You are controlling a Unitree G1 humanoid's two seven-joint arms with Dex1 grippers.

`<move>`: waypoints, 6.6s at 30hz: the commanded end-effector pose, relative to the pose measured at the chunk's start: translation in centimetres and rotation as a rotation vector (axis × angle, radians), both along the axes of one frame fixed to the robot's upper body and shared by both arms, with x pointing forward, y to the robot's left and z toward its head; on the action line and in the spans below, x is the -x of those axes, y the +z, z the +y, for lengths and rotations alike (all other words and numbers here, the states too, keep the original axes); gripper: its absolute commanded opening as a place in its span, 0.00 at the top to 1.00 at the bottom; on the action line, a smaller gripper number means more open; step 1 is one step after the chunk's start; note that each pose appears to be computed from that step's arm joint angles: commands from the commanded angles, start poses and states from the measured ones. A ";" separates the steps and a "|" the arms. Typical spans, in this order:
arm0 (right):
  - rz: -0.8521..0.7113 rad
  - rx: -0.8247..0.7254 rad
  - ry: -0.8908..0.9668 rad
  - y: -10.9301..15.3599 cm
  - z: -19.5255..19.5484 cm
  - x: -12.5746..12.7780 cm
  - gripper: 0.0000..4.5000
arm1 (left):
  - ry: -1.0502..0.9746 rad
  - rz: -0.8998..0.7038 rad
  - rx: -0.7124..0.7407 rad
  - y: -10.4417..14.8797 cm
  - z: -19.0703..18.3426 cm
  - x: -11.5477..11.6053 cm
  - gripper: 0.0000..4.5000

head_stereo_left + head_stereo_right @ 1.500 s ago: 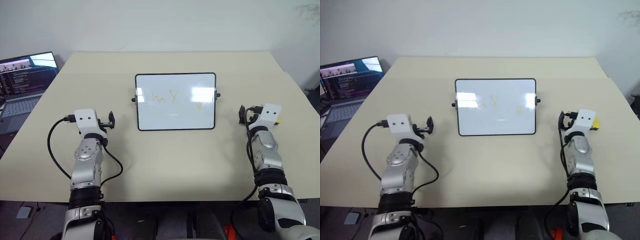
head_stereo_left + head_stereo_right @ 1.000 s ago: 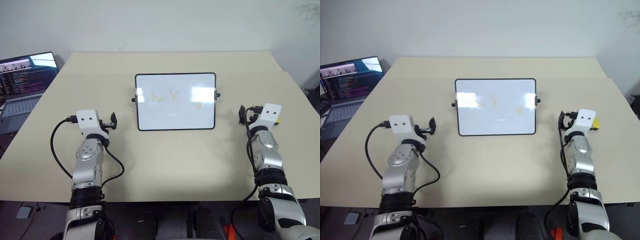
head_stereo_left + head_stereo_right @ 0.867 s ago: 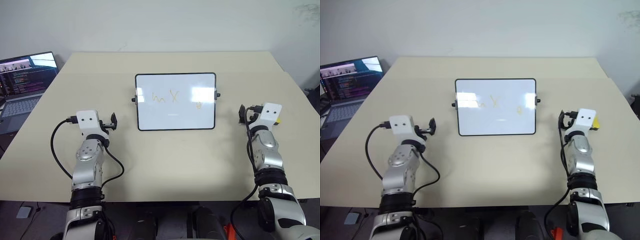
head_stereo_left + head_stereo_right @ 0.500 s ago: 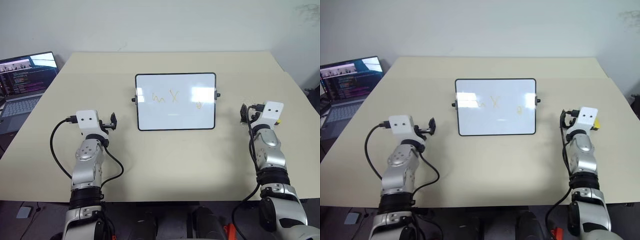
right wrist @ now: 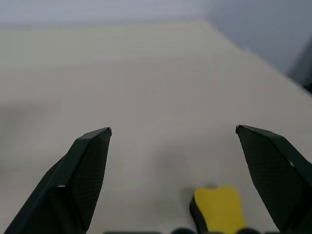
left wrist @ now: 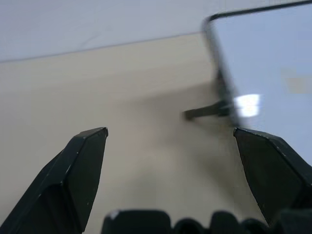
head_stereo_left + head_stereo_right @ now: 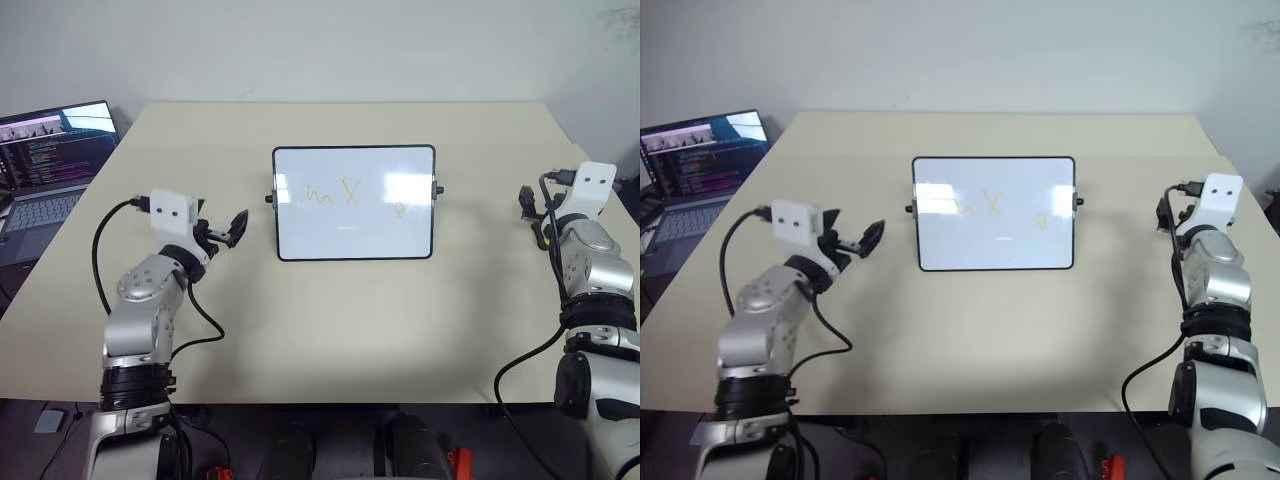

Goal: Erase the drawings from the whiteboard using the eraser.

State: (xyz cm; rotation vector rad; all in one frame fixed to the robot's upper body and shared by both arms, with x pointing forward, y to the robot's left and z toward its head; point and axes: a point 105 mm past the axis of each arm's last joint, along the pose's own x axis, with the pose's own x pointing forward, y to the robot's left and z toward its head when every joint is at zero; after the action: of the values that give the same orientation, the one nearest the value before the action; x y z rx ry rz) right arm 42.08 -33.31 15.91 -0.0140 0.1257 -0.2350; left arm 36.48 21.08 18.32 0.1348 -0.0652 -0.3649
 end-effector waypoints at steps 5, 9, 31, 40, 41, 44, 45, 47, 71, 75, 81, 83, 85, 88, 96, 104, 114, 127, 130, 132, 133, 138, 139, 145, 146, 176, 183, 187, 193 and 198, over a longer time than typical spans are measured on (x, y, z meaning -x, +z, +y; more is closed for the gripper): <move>0.020 0.025 -0.005 2.7 -2.8 0.3 0.01 | -0.553 0.044 -0.045 4.2 -10.9 4.2 0.00; 0.024 0.039 -0.011 3.0 -3.5 0.5 0.01 | -0.651 0.086 -0.056 3.8 -14.3 3.7 0.00; 0.129 -0.010 0.017 -0.2 -3.7 1.1 0.01 | -0.882 0.179 -0.079 0.9 -27.7 3.3 0.00; 0.143 -0.029 0.028 -1.1 -3.4 1.0 0.01 | -0.873 0.185 -0.088 0.6 -27.2 3.4 0.00; 0.144 -0.031 0.028 -1.2 -3.4 1.0 0.01 | -0.867 0.184 -0.091 0.5 -27.1 3.4 0.00; 0.146 -0.034 0.028 -1.4 -3.3 1.0 0.01 | -0.857 0.185 -0.098 0.3 -27.0 3.3 0.00; 0.146 -0.038 0.028 -1.5 -3.3 1.1 0.01 | -0.856 0.186 -0.099 0.3 -26.9 3.3 0.00; 0.146 -0.044 0.029 -1.6 -3.3 1.1 0.01 | -0.855 0.185 -0.101 0.3 -26.8 3.3 0.00; 0.126 -0.086 0.036 -2.1 -2.9 1.0 0.71 | -0.818 0.170 -0.096 0.3 -26.5 3.0 0.00; 0.147 -0.072 0.035 -2.2 -2.9 1.0 0.49 | -0.816 0.168 -0.097 0.3 -26.5 3.0 0.00; 0.142 -0.058 0.052 -1.9 -2.6 0.8 0.03 | -0.813 0.169 -0.097 0.2 -26.5 3.0 0.00; 0.135 -0.055 0.048 -1.7 -2.7 0.7 0.03 | -0.812 0.169 -0.098 0.2 -26.5 2.9 0.00; 0.126 -0.052 0.047 -1.5 -2.7 0.6 0.03 | -0.812 0.168 -0.098 0.2 -26.5 3.0 0.00; 0.121 -0.052 0.044 -1.4 -2.7 0.6 0.03 | -0.812 0.170 -0.104 0.1 -26.5 3.0 0.00; 0.076 -0.055 0.066 -0.6 -2.3 0.3 0.03 | -0.826 0.173 -0.110 0.0 -26.7 3.2 0.00; 0.094 -0.053 0.058 -1.1 -2.3 0.4 0.03 | -0.829 0.172 -0.109 -0.1 -26.8 3.3 0.00; 0.093 -0.048 0.049 -1.0 -2.4 0.4 0.72 | -0.826 0.171 -0.108 -0.1 -26.7 3.3 0.00; -0.011 -0.020 0.113 2.1 -0.8 -0.4 0.78 | -0.776 0.149 -0.087 0.5 -25.6 2.3 0.00; -0.104 0.013 0.149 5.4 0.6 -0.5 0.78 | -0.695 0.110 -0.070 1.6 -23.3 1.0 0.00; -0.195 0.033 0.203 8.5 2.6 -0.3 0.78 | -0.587 0.077 -0.058 2.6 -20.1 -0.2 0.00; -0.214 0.036 0.216 9.2 3.1 -0.1 0.78 | -0.563 0.070 -0.056 2.9 -19.3 -0.4 0.00; -0.352 0.134 0.411 14.0 9.8 1.1 0.78 | -0.312 0.048 -0.103 4.0 -9.5 -0.6 0.00; -0.363 0.138 0.436 14.4 10.6 1.3 0.78 | -0.292 0.052 -0.109 4.0 -8.8 -0.4 0.00; -0.452 0.204 0.658 16.7 17.7 2.3 0.78 | -0.165 0.108 -0.129 3.0 -3.6 1.2 0.00; -0.464 0.219 0.708 16.9 19.3 2.5 0.78 | -0.144 0.119 -0.139 2.6 -2.7 1.5 0.00; -0.485 0.716 1.193 10.2 40.1 2.4 0.78 | -0.181 0.235 -0.216 -2.3 -4.1 2.6 0.00; -0.431 0.756 1.154 9.0 40.5 0.7 0.78 | -0.192 0.238 -0.208 -2.5 -4.9 3.1 0.00; -0.392 0.782 1.118 8.2 40.0 -0.3 0.78 | -0.180 0.235 -0.207 -2.3 -4.6 3.4 0.00; -0.341 0.788 1.074 6.8 39.0 -1.3 0.78 | -0.170 0.231 -0.208 -2.1 -4.5 3.7 0.00; -0.294 0.754 1.088 5.7 39.2 -1.3 0.78 | -0.161 0.227 -0.210 -1.8 -4.3 3.7 0.00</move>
State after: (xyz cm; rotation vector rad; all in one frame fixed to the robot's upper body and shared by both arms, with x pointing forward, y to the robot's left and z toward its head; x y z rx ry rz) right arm 43.66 5.04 20.04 -0.7907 -0.2318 0.8091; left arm 33.00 16.53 14.91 0.2738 0.2425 -0.5607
